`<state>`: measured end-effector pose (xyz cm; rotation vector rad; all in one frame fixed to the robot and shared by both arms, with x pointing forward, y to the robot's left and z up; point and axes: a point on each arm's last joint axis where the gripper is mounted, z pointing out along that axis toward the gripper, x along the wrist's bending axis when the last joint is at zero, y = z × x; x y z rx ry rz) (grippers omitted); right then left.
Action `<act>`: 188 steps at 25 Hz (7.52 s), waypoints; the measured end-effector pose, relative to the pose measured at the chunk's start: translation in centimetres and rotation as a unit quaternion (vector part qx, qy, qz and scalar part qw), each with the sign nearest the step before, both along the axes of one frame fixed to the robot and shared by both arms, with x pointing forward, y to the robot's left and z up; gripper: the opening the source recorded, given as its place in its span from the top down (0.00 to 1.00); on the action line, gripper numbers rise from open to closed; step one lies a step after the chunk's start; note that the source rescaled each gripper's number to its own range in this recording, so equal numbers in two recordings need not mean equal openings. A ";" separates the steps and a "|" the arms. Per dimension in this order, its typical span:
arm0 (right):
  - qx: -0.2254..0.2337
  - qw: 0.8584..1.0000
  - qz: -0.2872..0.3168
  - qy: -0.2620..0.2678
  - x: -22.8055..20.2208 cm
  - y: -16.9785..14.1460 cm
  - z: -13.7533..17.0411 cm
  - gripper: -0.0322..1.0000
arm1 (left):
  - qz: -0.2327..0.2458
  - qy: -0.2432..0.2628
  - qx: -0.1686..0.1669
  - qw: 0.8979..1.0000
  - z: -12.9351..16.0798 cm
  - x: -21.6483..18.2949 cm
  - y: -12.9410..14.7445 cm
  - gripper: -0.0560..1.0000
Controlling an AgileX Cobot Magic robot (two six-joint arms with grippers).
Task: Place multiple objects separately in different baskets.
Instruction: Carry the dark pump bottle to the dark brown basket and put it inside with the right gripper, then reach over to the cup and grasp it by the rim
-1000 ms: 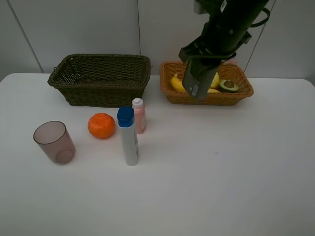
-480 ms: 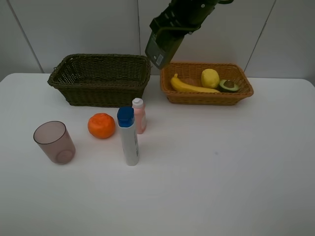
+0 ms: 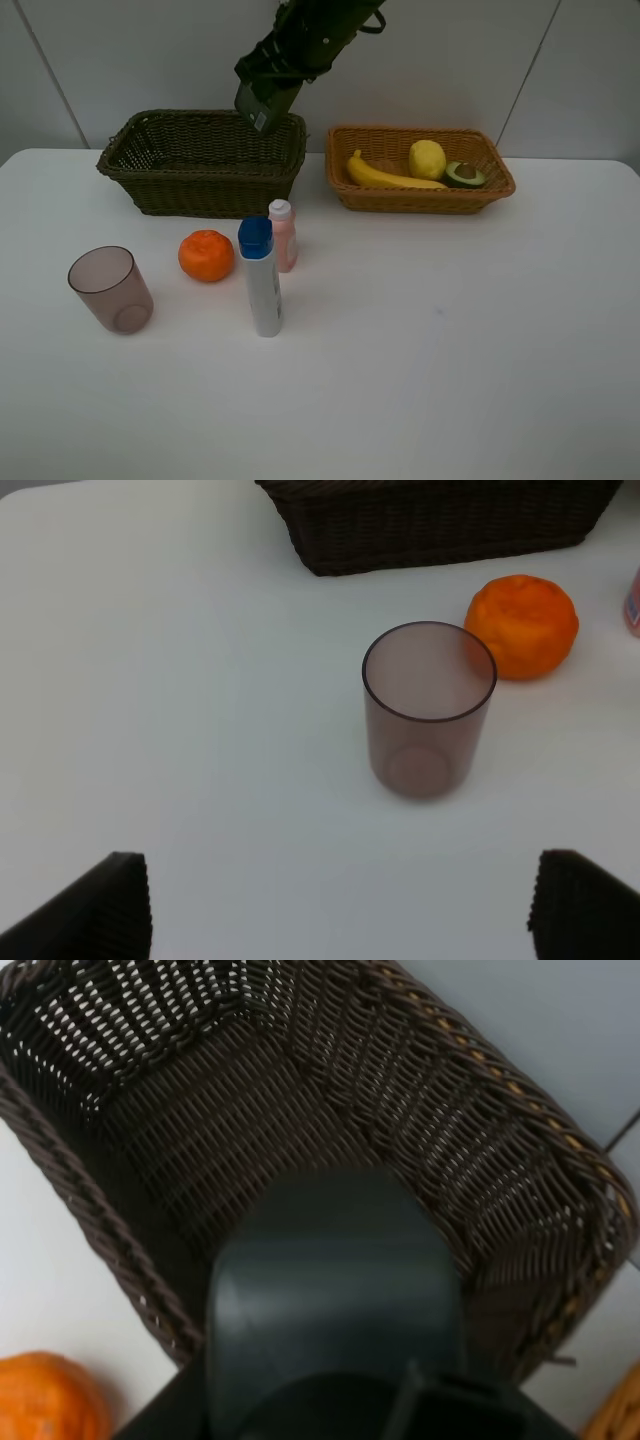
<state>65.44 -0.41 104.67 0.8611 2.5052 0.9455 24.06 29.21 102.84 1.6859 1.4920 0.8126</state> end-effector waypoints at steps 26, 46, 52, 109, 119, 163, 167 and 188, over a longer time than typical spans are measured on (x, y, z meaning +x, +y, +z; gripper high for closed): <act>0.038 0.999 -0.026 -0.019 3.1 2.0 -7.0 0.92 | 0.000 0.000 0.000 1.000 0.0 0.0 0.0 0.00; 0.034 0.999 -0.029 -0.017 3.5 2.2 -8.7 0.41 | 0.000 0.000 0.000 1.000 0.0 0.0 0.0 0.00; 0.035 0.999 -0.029 -0.017 3.5 2.2 -8.7 0.04 | 0.000 0.000 0.000 1.000 0.0 0.0 0.0 0.00; -0.202 0.946 -0.189 0.168 -16.7 -17.6 4.0 0.02 | 0.000 0.000 0.000 1.000 0.0 0.0 0.0 0.00; -0.168 0.906 -0.327 0.208 -23.8 -25.8 2.0 0.02 | 0.000 0.000 0.000 1.000 0.0 0.0 0.0 0.00; 0.089 0.890 -0.426 -0.135 -43.2 -30.2 1.5 0.02 | 0.000 0.000 0.000 1.000 0.0 0.0 0.0 0.00; 0.087 0.892 -0.421 -0.137 -43.2 -30.2 1.5 0.02 | 0.000 0.000 0.000 1.000 0.0 0.0 0.0 0.00; 0.087 0.905 -0.383 -0.161 -42.3 -29.7 1.1 0.02 | 0.000 0.000 0.000 1.000 0.0 0.0 0.0 0.00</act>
